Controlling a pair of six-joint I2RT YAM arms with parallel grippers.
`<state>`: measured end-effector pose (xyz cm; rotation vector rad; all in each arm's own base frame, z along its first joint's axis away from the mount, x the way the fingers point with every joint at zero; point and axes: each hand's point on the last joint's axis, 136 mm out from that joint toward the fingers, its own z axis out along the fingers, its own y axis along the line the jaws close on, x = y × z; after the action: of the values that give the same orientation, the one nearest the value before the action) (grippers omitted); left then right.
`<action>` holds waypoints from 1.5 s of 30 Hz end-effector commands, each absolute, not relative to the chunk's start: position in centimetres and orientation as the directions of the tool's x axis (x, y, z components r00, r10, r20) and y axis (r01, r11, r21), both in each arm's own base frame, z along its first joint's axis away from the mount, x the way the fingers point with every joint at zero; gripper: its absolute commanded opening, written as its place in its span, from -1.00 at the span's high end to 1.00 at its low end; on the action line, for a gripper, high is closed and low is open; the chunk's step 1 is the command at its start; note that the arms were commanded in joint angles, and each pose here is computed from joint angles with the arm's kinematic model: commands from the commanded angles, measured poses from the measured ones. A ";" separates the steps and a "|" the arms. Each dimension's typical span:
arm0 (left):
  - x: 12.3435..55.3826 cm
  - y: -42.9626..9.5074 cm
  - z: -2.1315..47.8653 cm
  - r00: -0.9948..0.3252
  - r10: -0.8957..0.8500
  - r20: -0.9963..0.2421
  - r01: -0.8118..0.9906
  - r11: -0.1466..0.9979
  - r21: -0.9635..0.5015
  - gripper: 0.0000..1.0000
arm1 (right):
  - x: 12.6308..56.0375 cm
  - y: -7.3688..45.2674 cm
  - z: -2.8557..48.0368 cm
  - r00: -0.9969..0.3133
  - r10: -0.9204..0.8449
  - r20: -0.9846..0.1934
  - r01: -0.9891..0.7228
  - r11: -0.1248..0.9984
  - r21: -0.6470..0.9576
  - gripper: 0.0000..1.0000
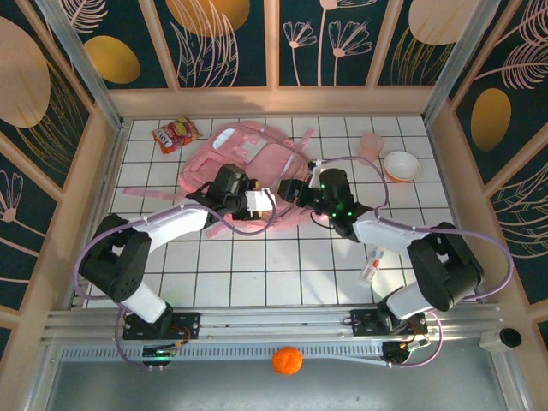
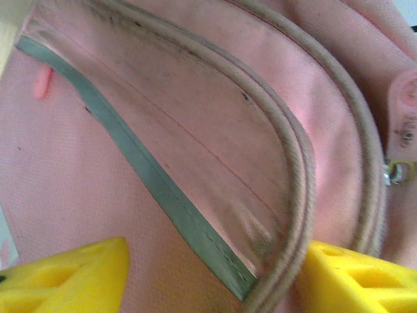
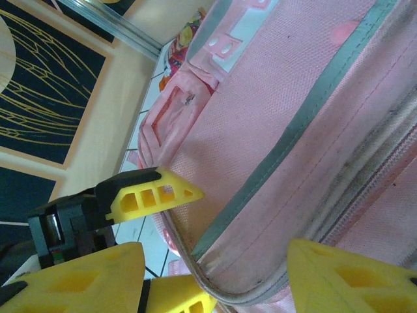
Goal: Pack books, pencil case, and school supplies into a backpack
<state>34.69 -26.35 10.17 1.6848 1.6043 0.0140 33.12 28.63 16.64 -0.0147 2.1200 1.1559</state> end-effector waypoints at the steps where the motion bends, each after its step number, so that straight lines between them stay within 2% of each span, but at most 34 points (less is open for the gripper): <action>1: 35.6 -27.3 11.1 0.227 0.829 -0.512 0.824 0.117 0.554 -0.24 | 33.1 27.9 17.6 -0.718 0.327 -0.614 -0.341 0.603 0.721 -0.19; 7: 36.3 -28.1 11.0 0.253 0.824 -0.507 0.823 0.093 0.561 -0.27 | 32.8 27.6 17.9 -0.712 0.341 -0.614 -0.343 0.594 0.728 -0.19; 8: 36.5 -28.1 10.7 0.249 0.828 -0.502 0.824 0.091 0.559 -0.18 | 32.7 27.6 17.9 -0.712 0.340 -0.615 -0.344 0.594 0.727 -0.19; 12: 36.4 -28.7 11.0 0.205 0.808 -0.553 0.850 0.134 0.510 0.65 | 32.3 27.2 18.1 -0.709 0.334 -0.621 -0.343 0.606 0.718 -0.19; 14: 35.7 -28.9 11.8 0.168 0.777 -0.607 0.867 0.176 0.465 0.94 | 32.0 26.7 18.0 -0.709 0.325 -0.626 -0.334 0.626 0.704 -0.19; 15: 35.2 -29.1 12.4 0.141 0.751 -0.645 0.877 0.208 0.434 1.00 | 31.8 26.3 18.0 -0.708 0.319 -0.630 -0.327 0.643 0.693 -0.19; 18: 34.2 -29.4 14.3 0.073 0.667 -0.741 0.885 0.300 0.357 1.00 | 31.0 25.6 17.7 -0.706 0.281 -0.650 -0.314 0.698 0.643 -0.19; 24: 33.7 -29.0 16.4 -0.009 0.606 -0.795 0.875 0.390 0.287 1.00 | 28.2 25.8 16.9 -0.702 0.117 -0.703 -0.379 0.774 0.508 -0.17; 31: 33.8 -29.3 18.0 0.001 0.595 -0.804 0.886 0.372 0.276 1.00 | 27.6 26.4 17.1 -0.628 -0.037 -0.777 -0.532 0.749 0.395 -0.20; 38: 34.0 -29.5 18.8 -0.006 0.575 -0.818 0.889 0.378 0.259 1.00 | 27.8 27.4 14.7 -0.633 -0.196 -0.749 -0.594 0.743 0.308 -0.12; 45: 34.1 -29.8 19.4 -0.001 0.562 -0.827 0.893 0.373 0.253 1.00 | 29.2 28.0 13.8 -0.611 -0.213 -0.762 -0.586 0.770 0.254 -0.06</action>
<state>33.77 -28.40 15.46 1.3507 1.7759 -0.3610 27.94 27.63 12.82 -0.5755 2.2498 0.6916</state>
